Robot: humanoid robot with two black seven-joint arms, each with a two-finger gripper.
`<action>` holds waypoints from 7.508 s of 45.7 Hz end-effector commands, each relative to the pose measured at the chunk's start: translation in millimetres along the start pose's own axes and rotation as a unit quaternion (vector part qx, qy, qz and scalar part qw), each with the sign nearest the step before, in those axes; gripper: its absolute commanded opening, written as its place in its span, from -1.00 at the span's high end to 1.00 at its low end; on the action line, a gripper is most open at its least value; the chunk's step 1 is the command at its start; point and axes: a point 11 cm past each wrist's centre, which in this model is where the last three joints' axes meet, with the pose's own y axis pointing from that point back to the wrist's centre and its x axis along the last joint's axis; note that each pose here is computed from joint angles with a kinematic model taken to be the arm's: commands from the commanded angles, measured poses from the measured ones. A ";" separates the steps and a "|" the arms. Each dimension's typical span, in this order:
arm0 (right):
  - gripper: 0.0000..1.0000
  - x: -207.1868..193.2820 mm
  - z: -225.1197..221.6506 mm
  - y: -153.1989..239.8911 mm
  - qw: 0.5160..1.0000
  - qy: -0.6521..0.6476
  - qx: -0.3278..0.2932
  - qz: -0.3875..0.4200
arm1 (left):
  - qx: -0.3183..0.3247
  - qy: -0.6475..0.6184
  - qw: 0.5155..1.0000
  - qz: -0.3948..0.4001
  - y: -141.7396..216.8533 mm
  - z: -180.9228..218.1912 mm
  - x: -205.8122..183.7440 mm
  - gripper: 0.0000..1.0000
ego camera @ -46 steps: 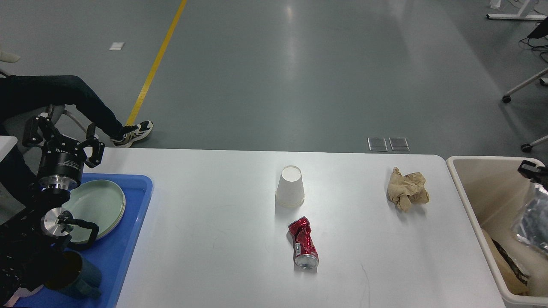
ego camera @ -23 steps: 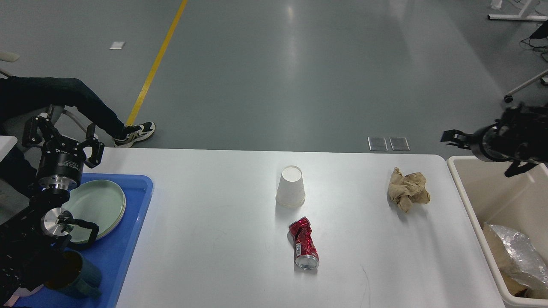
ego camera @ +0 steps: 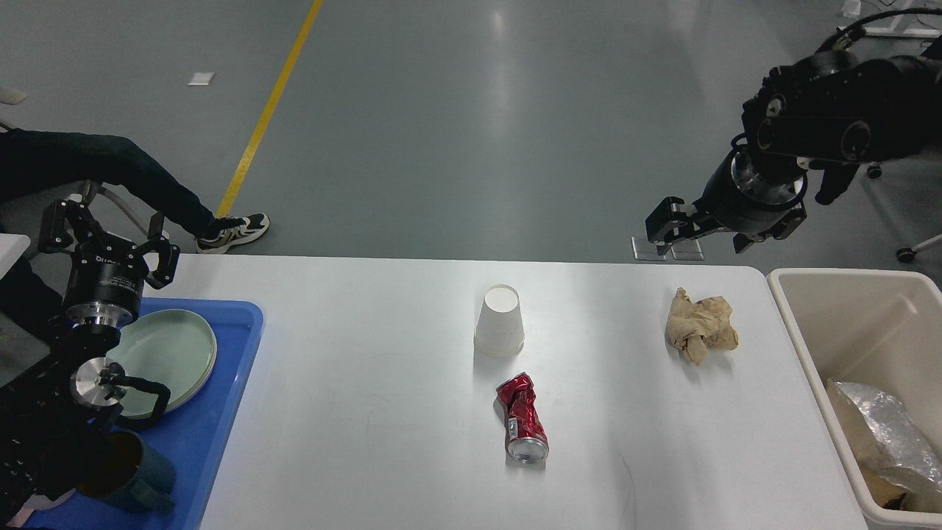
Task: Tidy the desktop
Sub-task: 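Lower the right gripper onto the tan crumpled paper and grasp it, then lift the crumpled paper and drop it into the white bin, then reach the right gripper to the crushed red can and grasp it, then lift the red can and drop it into the white bin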
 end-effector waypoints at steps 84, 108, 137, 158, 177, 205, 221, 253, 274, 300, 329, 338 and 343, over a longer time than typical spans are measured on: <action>1.00 -60.6 41.4 -196.2 0.968 -0.180 -0.004 0.174 | 0.000 0.000 1.000 0.000 0.0 -0.1 0.0 -0.93; 1.00 14.4 84.3 15.9 0.955 -0.225 0.116 0.156 | 0.000 0.000 1.000 0.001 0.0 -0.1 0.1 -0.93; 1.00 -59.5 250.1 -64.2 0.914 -0.339 -0.079 0.211 | 0.000 0.000 1.000 0.001 0.0 0.1 0.1 -0.92; -1.00 -140.3 275.1 -158.5 0.922 -0.298 -0.179 0.171 | 0.000 0.000 1.000 0.000 0.0 -0.1 0.0 -0.92; -1.00 -103.4 202.9 -152.5 0.949 -0.264 -0.103 0.138 | 0.000 0.000 1.000 0.000 0.0 0.1 0.0 -0.93; -1.00 -85.5 -102.6 -44.5 0.973 0.028 0.159 -0.164 | 0.000 0.000 1.000 0.000 0.0 0.1 0.0 -0.93; -1.00 -136.7 -164.1 -110.8 0.975 0.003 0.197 -0.104 | 0.000 0.000 1.000 0.000 0.0 -0.1 0.0 -0.93; -0.95 -145.8 -175.3 -170.3 0.986 0.000 0.162 -0.047 | 0.000 0.000 1.000 0.000 0.0 0.1 0.0 -0.93; 1.00 -154.6 -164.1 -178.2 0.988 0.043 0.138 -0.048 | 0.000 -0.001 1.000 0.001 0.0 -0.1 0.1 -0.92; 1.00 -92.9 -81.2 -133.0 0.994 -0.016 0.108 -0.016 | 0.000 0.000 1.000 0.001 0.0 0.1 0.1 -0.93; 1.00 21.5 53.3 49.0 0.978 -0.133 0.135 0.090 | 0.000 0.000 1.000 0.000 0.0 0.0 0.1 -0.93; 1.00 19.6 146.6 13.8 0.962 -0.234 0.063 0.128 | 0.000 0.000 1.000 0.000 0.0 -0.1 0.0 -0.93; 1.00 7.3 207.2 -13.5 0.945 -0.283 -0.011 0.165 | 0.000 0.000 1.000 0.000 0.0 0.1 0.0 -0.92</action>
